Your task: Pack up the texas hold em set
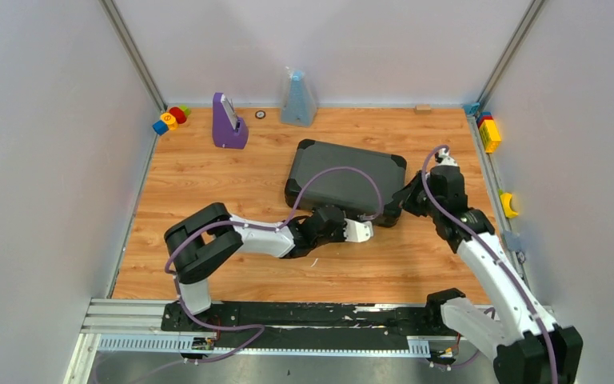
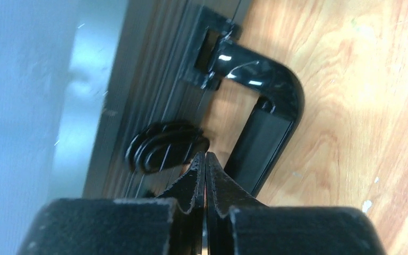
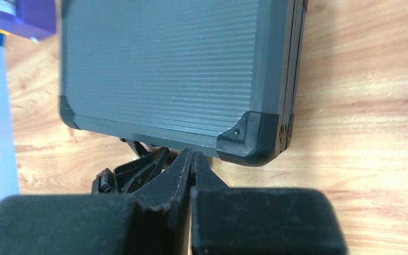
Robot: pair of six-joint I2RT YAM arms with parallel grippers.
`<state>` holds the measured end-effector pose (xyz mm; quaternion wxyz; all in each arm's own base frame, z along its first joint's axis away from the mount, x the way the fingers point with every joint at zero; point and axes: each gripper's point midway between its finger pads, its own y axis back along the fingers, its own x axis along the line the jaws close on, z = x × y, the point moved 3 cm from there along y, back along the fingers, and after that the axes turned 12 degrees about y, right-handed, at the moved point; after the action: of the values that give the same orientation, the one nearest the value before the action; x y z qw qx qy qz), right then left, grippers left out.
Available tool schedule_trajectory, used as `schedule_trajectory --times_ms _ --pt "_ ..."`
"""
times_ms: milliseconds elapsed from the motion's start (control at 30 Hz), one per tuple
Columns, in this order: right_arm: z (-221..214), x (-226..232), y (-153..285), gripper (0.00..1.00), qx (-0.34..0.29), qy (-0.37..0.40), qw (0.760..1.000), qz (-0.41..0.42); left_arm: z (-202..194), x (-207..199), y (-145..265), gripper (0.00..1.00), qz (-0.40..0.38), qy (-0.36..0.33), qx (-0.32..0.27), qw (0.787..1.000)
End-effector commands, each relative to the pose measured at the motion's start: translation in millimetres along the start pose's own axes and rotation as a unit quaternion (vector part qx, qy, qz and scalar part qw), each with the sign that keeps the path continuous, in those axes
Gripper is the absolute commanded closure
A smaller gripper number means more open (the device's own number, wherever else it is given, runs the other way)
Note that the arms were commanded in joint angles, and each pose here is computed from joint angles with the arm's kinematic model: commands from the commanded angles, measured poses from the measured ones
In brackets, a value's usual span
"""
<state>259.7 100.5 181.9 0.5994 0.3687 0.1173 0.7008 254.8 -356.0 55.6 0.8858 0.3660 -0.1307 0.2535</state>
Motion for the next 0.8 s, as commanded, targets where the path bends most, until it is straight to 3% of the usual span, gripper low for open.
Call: schedule_trajectory --times_ms 0,133,200,233,300,333,367,400,433,600,633,767 --pt "30.5 -0.9 22.2 1.0 -0.099 0.012 0.995 -0.007 52.5 27.7 42.1 0.95 0.043 0.048 -0.079 0.995" --pt "37.2 -1.4 36.5 0.93 -0.138 0.018 0.99 -0.004 80.6 48.3 94.5 0.85 0.063 0.099 -0.138 0.983" --pt "40.3 -0.7 44.0 0.83 -0.16 0.029 0.987 0.003 81.3 63.4 121.4 0.63 0.101 0.137 -0.158 0.973" --pt "41.2 -1.1 48.0 0.79 -0.175 0.032 0.984 0.006 80.3 68.2 131.0 0.44 0.113 0.151 -0.164 0.968" --pt "44.3 -3.4 55.5 0.69 -0.225 0.035 0.974 0.014 63.3 77.7 152.3 0.22 0.14 0.211 -0.167 0.953" --pt "44.0 -8.2 56.9 0.6 -0.251 0.032 0.967 0.011 61.2 93.6 170.5 0.18 0.161 0.238 -0.183 0.94" --pt "42.9 -14.0 56.9 0.41 -0.28 0.031 0.959 0.007 43.2 100.9 174.2 0.1 0.174 0.278 -0.17 0.93" --pt "42.8 -17.8 58.2 0.1 -0.311 0.041 0.949 0.008 34.8 108.4 189.3 0.07 0.19 0.298 -0.17 0.92" --pt "39.1 -22.9 58.2 0.01 -0.334 0.054 0.941 0.006 18.9 116.6 193.5 0.03 0.211 0.331 -0.163 0.905" --pt "30.4 -31.1 60.5 0.0 -0.41 0.129 0.903 0.012 -33.0 150.3 243.9 0.0 0.335 0.4 -0.17 0.836" --pt "28.9 -34.3 57.4 0.0 -0.409 0.138 0.902 0.003 -45.5 159.0 255.7 0.0 0.368 0.415 -0.173 0.814" --pt "30.7 -54.5 44.9 0.0 -0.399 0.149 0.902 -0.064 -83.9 178.7 272.7 0.0 0.442 0.446 -0.158 0.762"
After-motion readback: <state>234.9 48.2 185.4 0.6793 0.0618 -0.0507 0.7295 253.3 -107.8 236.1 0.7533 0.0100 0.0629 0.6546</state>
